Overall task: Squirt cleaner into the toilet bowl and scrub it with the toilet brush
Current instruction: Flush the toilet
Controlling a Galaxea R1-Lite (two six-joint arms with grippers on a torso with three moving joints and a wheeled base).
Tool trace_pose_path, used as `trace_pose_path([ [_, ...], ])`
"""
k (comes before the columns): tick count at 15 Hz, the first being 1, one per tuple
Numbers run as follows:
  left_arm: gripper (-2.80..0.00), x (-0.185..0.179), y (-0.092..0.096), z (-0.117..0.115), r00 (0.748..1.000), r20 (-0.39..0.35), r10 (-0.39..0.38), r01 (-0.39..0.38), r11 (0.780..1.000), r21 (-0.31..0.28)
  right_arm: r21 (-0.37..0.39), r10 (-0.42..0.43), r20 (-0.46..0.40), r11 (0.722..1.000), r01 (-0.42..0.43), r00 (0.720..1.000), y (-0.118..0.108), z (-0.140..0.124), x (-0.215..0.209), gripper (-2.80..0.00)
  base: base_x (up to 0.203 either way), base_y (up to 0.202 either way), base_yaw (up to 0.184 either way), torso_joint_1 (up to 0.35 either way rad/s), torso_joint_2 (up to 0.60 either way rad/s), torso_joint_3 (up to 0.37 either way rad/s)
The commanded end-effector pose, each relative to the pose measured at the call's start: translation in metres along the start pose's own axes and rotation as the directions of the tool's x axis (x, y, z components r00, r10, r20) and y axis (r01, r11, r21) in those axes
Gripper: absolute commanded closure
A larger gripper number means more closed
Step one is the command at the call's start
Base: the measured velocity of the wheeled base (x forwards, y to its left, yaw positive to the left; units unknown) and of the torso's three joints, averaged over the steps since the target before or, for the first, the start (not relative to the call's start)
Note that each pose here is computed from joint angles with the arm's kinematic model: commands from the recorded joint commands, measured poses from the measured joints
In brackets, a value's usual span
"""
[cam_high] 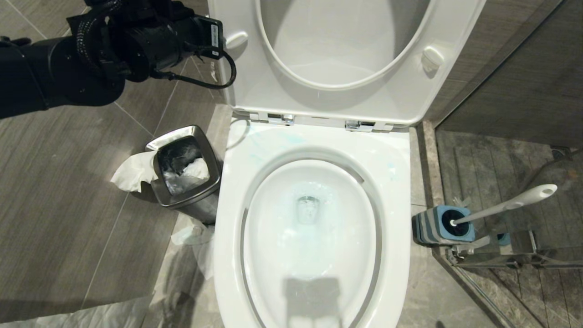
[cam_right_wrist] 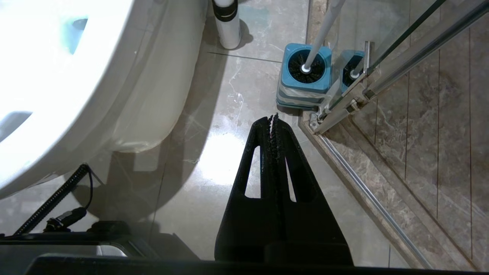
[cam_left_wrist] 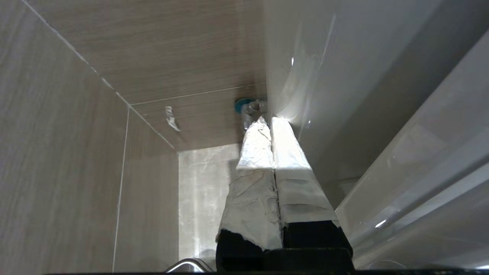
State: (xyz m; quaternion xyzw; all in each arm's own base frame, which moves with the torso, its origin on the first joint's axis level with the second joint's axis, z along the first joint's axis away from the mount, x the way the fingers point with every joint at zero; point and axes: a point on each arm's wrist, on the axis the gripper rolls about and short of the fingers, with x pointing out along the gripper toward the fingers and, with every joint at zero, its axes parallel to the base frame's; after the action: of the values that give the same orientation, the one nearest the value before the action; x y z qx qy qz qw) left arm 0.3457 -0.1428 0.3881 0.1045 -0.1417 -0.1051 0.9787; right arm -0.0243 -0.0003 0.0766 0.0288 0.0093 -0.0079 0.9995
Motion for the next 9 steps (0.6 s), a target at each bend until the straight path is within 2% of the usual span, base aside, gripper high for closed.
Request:
trace_pose_path([
  [1,0.0,-0.007,0.011,0.011,0.999,0.029,0.031,-0.031,1.0,0.001,0.0,0.0,-0.001,1.0,0.0,1.0,0.0,0.0,0.0,0.0,0.0,0.0,0.0,0.0,0.0,0.0],
  [5,0.0,-0.014,0.021,0.02,0.996,0.039,0.079,-0.08,0.997,0.024,0.0,0.0,-0.001,1.0,0.0,1.0,0.0,0.0,0.0,0.0,0.0,0.0,0.0,0.0,0.0,0.0],
  [9,0.0,-0.038,0.043,0.04,0.992,0.01,0.125,-0.126,0.99,0.061,0.0,0.0,-0.001,1.0,0.0,1.0,0.0,0.0,0.0,0.0,0.0,0.0,0.0,0.0,0.0,0.0],
])
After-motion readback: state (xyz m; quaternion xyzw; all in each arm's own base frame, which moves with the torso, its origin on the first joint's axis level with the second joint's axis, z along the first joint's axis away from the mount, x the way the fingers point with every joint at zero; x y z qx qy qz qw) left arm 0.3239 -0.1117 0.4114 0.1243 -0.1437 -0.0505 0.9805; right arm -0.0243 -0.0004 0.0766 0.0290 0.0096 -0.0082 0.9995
